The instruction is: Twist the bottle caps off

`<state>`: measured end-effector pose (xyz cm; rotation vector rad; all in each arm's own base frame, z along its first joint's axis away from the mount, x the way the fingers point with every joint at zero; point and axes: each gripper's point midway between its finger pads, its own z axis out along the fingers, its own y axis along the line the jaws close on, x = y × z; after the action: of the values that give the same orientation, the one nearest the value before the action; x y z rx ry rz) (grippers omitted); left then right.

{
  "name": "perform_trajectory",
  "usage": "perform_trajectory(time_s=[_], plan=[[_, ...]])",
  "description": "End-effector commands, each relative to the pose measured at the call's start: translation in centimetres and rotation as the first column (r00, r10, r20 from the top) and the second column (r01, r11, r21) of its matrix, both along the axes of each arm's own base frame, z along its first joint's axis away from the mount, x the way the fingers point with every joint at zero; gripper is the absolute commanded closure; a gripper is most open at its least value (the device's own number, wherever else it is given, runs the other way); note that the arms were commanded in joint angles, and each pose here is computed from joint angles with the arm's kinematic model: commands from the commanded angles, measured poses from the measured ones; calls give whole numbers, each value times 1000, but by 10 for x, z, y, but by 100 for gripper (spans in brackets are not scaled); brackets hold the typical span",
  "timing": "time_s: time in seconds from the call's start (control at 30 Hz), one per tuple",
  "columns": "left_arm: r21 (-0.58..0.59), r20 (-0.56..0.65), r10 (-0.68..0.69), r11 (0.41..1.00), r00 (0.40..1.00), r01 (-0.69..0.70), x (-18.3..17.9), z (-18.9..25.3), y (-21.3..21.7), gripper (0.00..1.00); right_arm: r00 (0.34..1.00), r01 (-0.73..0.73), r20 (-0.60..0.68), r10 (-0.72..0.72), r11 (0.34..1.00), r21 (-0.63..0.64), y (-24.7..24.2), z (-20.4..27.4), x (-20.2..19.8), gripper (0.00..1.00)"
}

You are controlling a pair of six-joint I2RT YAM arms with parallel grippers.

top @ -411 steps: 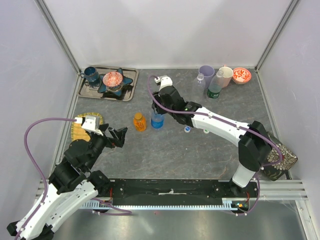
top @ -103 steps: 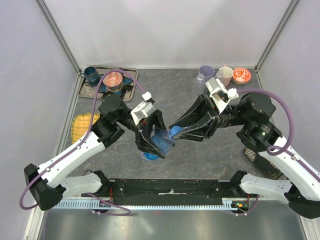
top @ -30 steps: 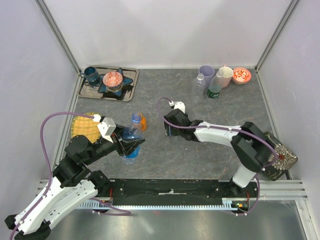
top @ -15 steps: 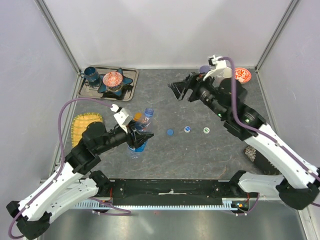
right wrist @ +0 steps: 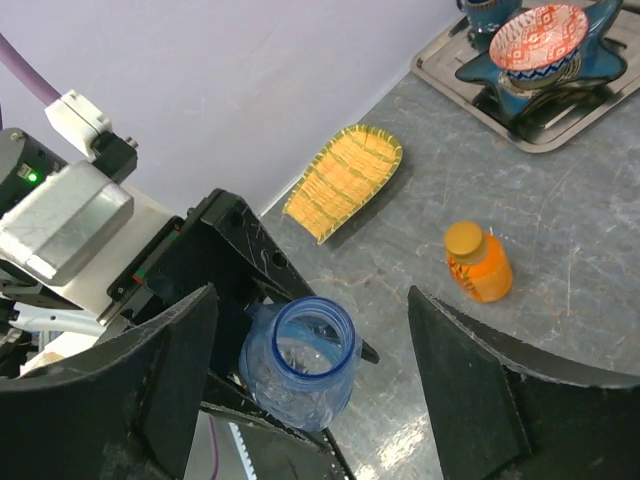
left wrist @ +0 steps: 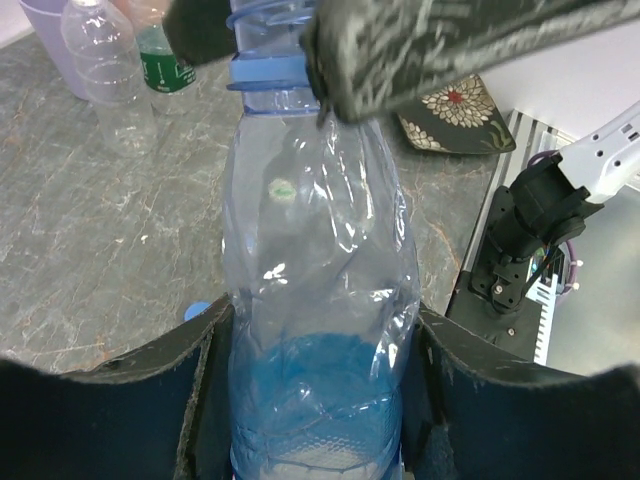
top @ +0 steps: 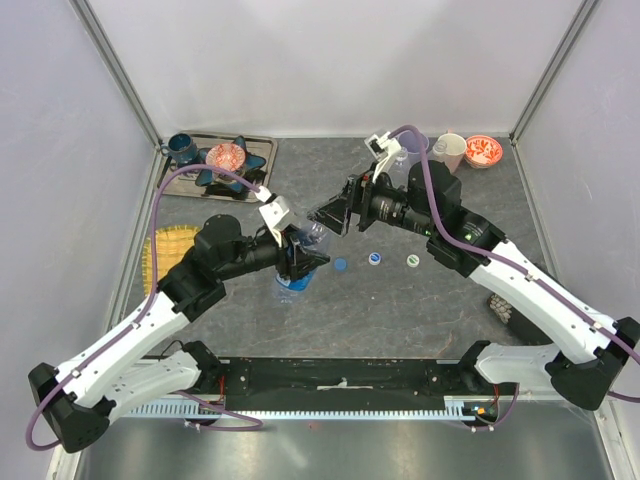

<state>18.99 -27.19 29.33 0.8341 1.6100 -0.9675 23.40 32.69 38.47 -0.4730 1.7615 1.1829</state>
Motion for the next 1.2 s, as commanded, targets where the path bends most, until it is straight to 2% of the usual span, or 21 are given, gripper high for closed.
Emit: perform_trajectory(time_s=[0.0, 0.27, 0.3, 0.37, 0.4, 0.43, 0.5, 0.53, 0.6, 0.63, 0.73, 0.83, 0.87, 0.97, 1.0, 1.07, 1.1, 1.17], plan=[[-66, 125, -16, 997, 992, 25, 3, 41, -4, 48, 998, -58, 21, 57, 998, 24, 4, 9, -10, 22], [-61, 121, -16, 998, 993, 23, 7, 38, -8, 48, 997, -83, 7, 83, 997, 3, 8, -3, -12, 50], [-63, 123, -15, 998, 992, 23, 8, 38, -8, 48, 996, -84, 4, 84, 996, 1, 8, -4, -12, 58], [-60, 122, -5, 998, 992, 13, 10, 37, -7, 46, 996, -92, 5, 92, 996, -2, 8, -5, -13, 67], [-59, 122, 2, 998, 992, 5, 11, 37, -7, 45, 995, -97, 5, 97, 995, -2, 9, -5, -14, 78], [-58, 118, 26, 998, 993, -20, 14, 37, -5, 37, 995, -100, 6, 100, 995, 1, 9, -4, -14, 85], [-56, 114, 58, 997, 992, -52, 18, 37, -1, 30, 995, -96, 17, 96, 995, 0, 7, -2, -14, 100], [-60, 116, 92, 995, 989, -86, 23, 38, 2, 24, 997, -80, 22, 80, 997, -4, 6, -1, -12, 100], [-60, 115, 127, 991, 985, -121, 26, 41, 7, 19, 997, -61, 40, 61, 998, -5, 2, 5, -11, 100], [-59, 101, 182, 983, 978, -176, 32, 40, 13, 1, 999, -21, 46, 21, 1000, -9, -2, 6, -4, 100], [-30, 78, 299, 954, 951, -297, 43, 40, 31, 1, 994, 81, 78, -79, 997, -15, -15, 16, 7, 100], [-12, 70, 415, 910, 907, -415, 48, 44, 56, 1, 948, 303, 108, -299, 953, -21, -46, 26, 33, 100], [-17, 70, 441, 898, 895, -441, 47, 47, 63, 1, 909, 404, 121, -398, 914, -26, -61, 28, 45, 100], [-51, 63, 531, 847, 845, -529, 41, 54, 91, 1, 823, 559, 152, -547, 828, -44, -86, 33, 65, 100], [-64, 55, 561, 827, 826, -558, 40, 55, 99, 1, 756, 648, 168, -633, 760, -53, -103, 34, 76, 100], [-109, 53, 584, 810, 810, -576, 31, 59, 113, 1, 697, 713, 194, -690, 694, -95, -110, 24, 91, 100], [-121, 53, 594, 802, 803, -586, 28, 60, 118, 1, 641, 765, 207, -739, 636, -99, -119, 23, 100, 100], [-136, 64, 584, 809, 810, -572, 21, 58, 122, 1, 600, 799, 245, -761, 587, -133, -116, 9, 118, 100]])
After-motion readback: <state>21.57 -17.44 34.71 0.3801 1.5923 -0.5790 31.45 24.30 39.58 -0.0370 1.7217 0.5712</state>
